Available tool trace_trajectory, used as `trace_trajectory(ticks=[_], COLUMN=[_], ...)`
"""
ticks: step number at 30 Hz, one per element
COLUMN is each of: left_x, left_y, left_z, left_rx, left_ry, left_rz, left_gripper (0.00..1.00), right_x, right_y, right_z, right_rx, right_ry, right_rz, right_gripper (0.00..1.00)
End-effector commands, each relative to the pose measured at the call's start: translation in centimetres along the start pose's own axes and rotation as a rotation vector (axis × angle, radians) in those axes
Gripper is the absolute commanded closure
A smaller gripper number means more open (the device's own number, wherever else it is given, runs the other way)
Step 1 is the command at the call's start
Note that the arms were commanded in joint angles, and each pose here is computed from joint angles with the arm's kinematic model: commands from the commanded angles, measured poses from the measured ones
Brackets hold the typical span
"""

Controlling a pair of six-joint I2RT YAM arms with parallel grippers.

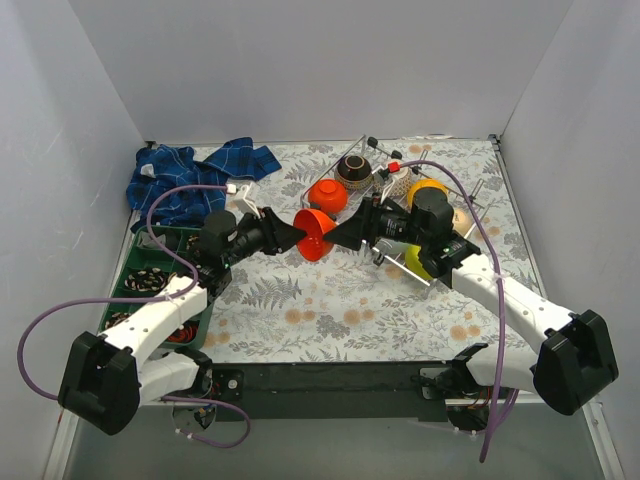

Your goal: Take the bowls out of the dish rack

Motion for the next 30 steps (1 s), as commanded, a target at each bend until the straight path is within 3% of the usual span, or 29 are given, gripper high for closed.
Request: trace_trajectory(ticks=[1, 3, 4, 5, 8, 9, 12, 16, 23, 30], left_x=[-0.4, -0.2, 0.0, 0.3, 0.6, 0.7, 1.2, 1.7, 2.5, 1.2], left_y=[-0.2, -0.4, -0.4, -0.5, -0.6, -0.8, -1.4, -2.3, -3.2, -1.9], left_z=[-0.4, -0.4, -0.4, -0.3, -0.2, 0.2, 1.3, 2.9, 6.0, 10.5], left_rx=[-0.026, -0.018, -0.015, -0.003, 0.022, 0.056, 0.158, 0.309, 0.600, 0.827], left_ry=[0.015, 0.024, 0.036, 0.042, 0.071, 0.075, 0.097, 0.126, 0.145, 0.166], left_rz=[0.003, -0.012, -0.017, -0.030, -0.031, -0.033, -0.057, -0.040, 0.042, 0.304], left_gripper=[0.82, 0.90, 0.99, 1.00, 1.00, 1.00, 1.00, 1.00, 1.00, 1.00], right_x=[1.1, 0.9, 0.8, 0.7, 0.4, 0.4, 0.2, 0.3, 1.1, 1.8], right_y=[-0.3, -0.3, -0.3, -0.4, -0.5, -0.6, -1.2, -2.0, -5.1, -8.2], right_z=[1.7, 1.4, 1.3, 1.2, 0.6, 0.3, -0.9, -3.0, -7.2, -9.0], right_rx=[0.083, 0.080, 0.075, 0.073, 0.061, 0.052, 0.007, -0.120, -0.485, -0.737], right_ry=[-0.047, -0.042, -0.038, -0.033, -0.031, -0.039, -0.036, -0.072, -0.162, -0.285], right_rz=[-0.047, -0.042, -0.040, -0.038, -0.033, -0.036, -0.040, -0.037, -0.043, 0.006], right_gripper=[0.85, 0.82, 0.79, 0.75, 0.53, 0.39, 0.23, 0.14, 0.08, 0.08])
Point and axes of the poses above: each gripper's point midway between its finger pads, its own y axis out along the fingers, its own z axis along the line the jaws close on, x = y × z, the point moved 4 cm from there along -y, back along the fingers, and after that the axes turned 6 degrees about y, right-handed, at the moved point
